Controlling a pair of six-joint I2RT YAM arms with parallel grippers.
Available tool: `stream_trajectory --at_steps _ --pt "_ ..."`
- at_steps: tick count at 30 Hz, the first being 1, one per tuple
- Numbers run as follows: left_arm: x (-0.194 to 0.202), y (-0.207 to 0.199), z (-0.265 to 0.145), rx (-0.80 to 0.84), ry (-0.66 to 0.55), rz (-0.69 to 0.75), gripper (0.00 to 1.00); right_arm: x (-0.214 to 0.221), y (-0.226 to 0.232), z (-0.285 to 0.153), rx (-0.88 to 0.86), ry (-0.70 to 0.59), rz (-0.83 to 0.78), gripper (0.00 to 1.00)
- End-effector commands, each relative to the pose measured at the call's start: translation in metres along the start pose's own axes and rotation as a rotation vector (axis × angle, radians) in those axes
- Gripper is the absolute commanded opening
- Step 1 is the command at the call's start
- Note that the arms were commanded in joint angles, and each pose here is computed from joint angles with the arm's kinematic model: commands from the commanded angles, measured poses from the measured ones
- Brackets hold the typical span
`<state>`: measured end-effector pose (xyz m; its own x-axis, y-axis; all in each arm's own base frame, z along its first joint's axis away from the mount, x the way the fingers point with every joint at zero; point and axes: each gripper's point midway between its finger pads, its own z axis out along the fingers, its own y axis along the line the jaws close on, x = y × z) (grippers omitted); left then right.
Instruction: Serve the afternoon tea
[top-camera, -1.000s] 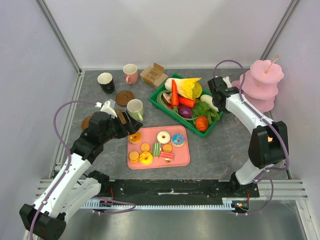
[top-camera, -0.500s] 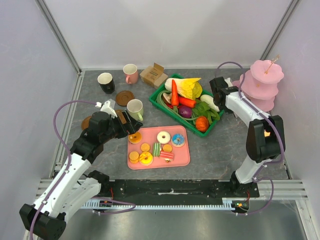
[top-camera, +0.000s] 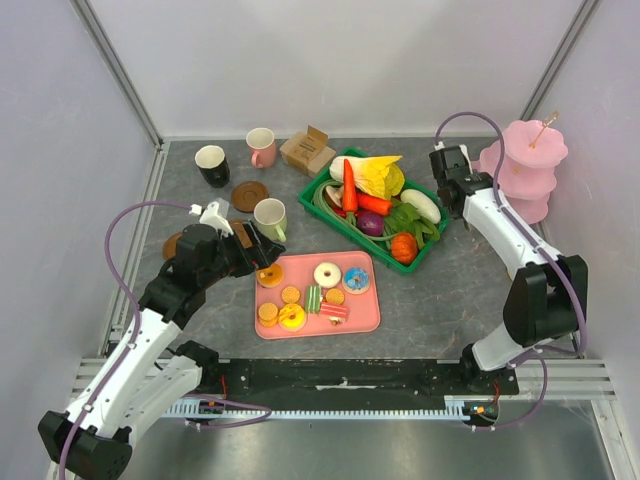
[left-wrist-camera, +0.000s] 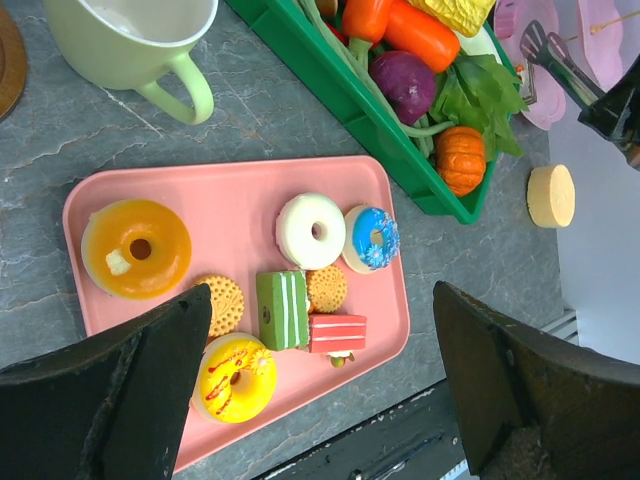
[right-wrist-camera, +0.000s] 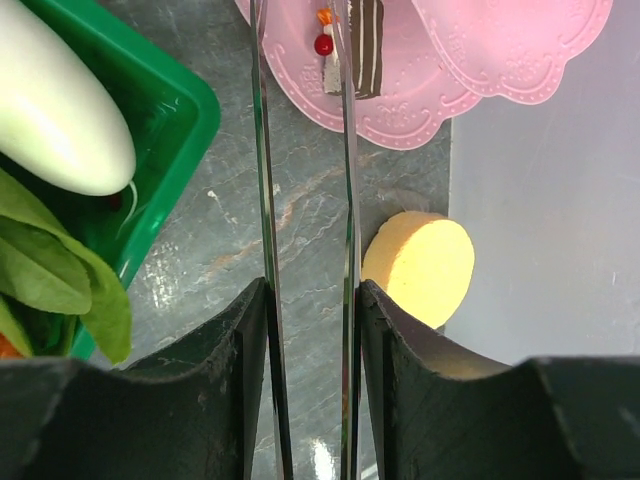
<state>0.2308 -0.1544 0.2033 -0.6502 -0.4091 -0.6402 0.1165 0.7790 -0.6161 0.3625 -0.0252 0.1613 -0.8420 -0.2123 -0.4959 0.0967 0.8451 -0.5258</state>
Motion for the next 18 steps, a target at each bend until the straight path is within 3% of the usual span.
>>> stream_trajectory --at_steps 1,11,18 --pt "-0.004 -0.010 -0.004 0.045 -0.015 -0.011 0.97 -0.030 -0.009 -0.030 -0.071 -0.138 0.113 0.46" --pt "-0.006 -0.010 -0.007 0.032 -0.014 -0.014 0.97 -0.063 0.001 -0.146 -0.525 -0.474 0.266 0.45" --pt "-0.007 -0.011 -0.015 0.028 -0.017 -0.017 0.97 -0.047 0.043 -0.240 -0.978 -0.593 0.194 0.45"
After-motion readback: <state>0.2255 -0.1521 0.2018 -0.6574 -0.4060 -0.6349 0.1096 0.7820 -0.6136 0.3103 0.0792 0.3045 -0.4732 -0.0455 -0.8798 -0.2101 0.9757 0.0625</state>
